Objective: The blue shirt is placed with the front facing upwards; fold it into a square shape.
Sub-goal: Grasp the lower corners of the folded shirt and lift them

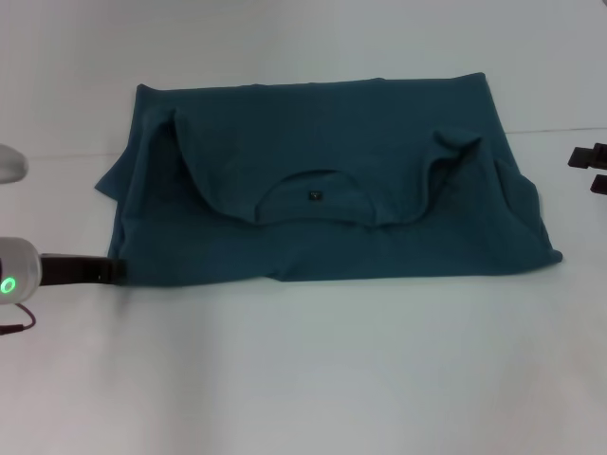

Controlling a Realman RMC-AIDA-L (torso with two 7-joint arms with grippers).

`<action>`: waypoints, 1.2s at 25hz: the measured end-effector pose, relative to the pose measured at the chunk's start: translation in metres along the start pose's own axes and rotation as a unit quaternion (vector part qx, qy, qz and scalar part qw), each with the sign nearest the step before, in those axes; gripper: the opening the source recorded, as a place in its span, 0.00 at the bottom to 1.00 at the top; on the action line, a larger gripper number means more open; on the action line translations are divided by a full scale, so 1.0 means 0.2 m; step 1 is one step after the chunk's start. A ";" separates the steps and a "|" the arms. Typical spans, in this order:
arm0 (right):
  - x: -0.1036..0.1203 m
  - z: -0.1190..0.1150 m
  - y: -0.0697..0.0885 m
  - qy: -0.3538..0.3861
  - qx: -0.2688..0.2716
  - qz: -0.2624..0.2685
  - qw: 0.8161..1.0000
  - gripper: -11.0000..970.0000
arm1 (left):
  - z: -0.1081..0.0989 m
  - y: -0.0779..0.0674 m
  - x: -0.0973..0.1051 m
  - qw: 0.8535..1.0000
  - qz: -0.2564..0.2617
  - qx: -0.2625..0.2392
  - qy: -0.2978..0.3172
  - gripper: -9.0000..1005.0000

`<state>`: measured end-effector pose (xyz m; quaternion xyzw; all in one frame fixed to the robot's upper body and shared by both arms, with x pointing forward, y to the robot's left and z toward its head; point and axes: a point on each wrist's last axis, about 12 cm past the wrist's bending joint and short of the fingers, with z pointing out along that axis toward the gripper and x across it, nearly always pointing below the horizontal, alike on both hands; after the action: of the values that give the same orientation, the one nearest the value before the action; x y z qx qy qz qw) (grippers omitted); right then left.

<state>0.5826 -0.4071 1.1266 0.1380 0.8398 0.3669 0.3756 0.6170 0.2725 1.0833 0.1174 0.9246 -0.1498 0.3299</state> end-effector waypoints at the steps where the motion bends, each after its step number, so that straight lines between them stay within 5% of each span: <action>1: 0.00 -0.01 0.00 0.001 -0.001 -0.001 1.000 0.78 | -0.01 0.00 0.00 1.000 -0.002 0.002 -0.002 0.02; 15: -0.17 -0.19 0.03 0.095 0.077 -0.030 0.992 0.78 | -0.08 -0.01 -0.04 1.000 -0.005 0.027 -0.005 0.02; 22: -0.23 -0.08 0.19 0.176 0.126 -0.074 0.974 0.78 | -0.07 -0.02 -0.06 1.000 -0.001 0.028 -0.007 0.02; 30: -0.21 0.12 0.25 0.195 0.182 -0.135 0.954 0.78 | -0.07 -0.01 -0.04 1.000 -0.004 0.028 -0.002 0.02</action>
<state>0.6261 -0.3820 1.1749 0.0151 0.9600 0.1737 0.2192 0.6148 0.2753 1.0998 0.1225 0.9198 -0.1777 0.3277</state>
